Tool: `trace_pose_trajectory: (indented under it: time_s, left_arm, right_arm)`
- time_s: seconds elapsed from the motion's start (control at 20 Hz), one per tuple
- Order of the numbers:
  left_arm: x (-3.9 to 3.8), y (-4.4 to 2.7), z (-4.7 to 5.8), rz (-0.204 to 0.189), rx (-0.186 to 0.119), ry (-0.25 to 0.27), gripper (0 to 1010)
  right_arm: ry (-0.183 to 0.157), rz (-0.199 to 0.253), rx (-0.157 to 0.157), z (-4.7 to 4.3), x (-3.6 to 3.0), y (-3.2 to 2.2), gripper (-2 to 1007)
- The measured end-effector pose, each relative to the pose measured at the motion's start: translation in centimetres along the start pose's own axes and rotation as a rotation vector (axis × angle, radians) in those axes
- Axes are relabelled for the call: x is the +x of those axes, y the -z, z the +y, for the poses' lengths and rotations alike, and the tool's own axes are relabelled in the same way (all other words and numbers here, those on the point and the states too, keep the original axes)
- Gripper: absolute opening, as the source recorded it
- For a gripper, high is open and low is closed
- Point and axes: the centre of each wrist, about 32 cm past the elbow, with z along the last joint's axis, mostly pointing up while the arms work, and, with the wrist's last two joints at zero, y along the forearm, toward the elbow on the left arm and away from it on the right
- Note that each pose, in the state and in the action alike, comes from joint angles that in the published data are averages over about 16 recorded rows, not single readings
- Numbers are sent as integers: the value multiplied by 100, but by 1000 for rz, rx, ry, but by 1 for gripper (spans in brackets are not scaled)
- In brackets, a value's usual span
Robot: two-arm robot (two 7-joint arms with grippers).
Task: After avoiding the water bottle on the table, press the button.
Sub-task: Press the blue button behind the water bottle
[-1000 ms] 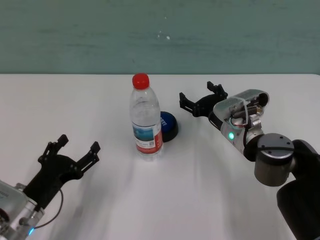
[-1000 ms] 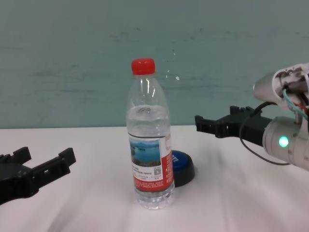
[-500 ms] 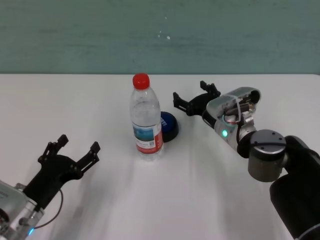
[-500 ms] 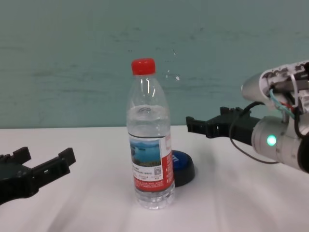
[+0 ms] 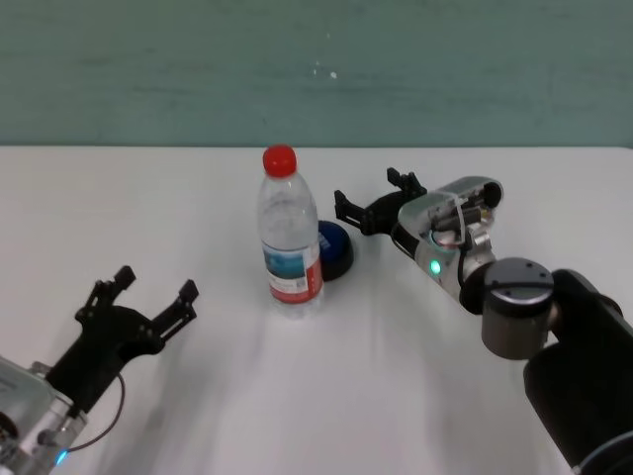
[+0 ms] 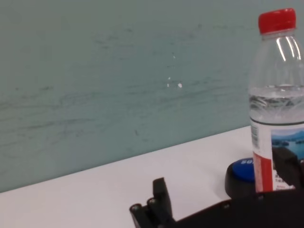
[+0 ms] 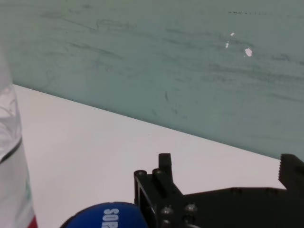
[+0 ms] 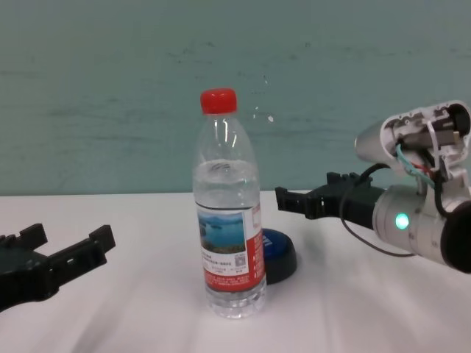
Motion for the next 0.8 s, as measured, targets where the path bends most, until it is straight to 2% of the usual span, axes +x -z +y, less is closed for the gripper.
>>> trace_pose_trajectory:
  time_s: [0.4, 0.8]
  left_arm:
    - [0, 0, 0, 0, 0, 0, 1010]
    - [0, 0, 0, 0, 0, 0, 1010]
  right_arm:
    - [-14, -5, -24, 48, -11, 14, 1004]
    - [-25, -12, -46, 91, -10, 3, 1004]
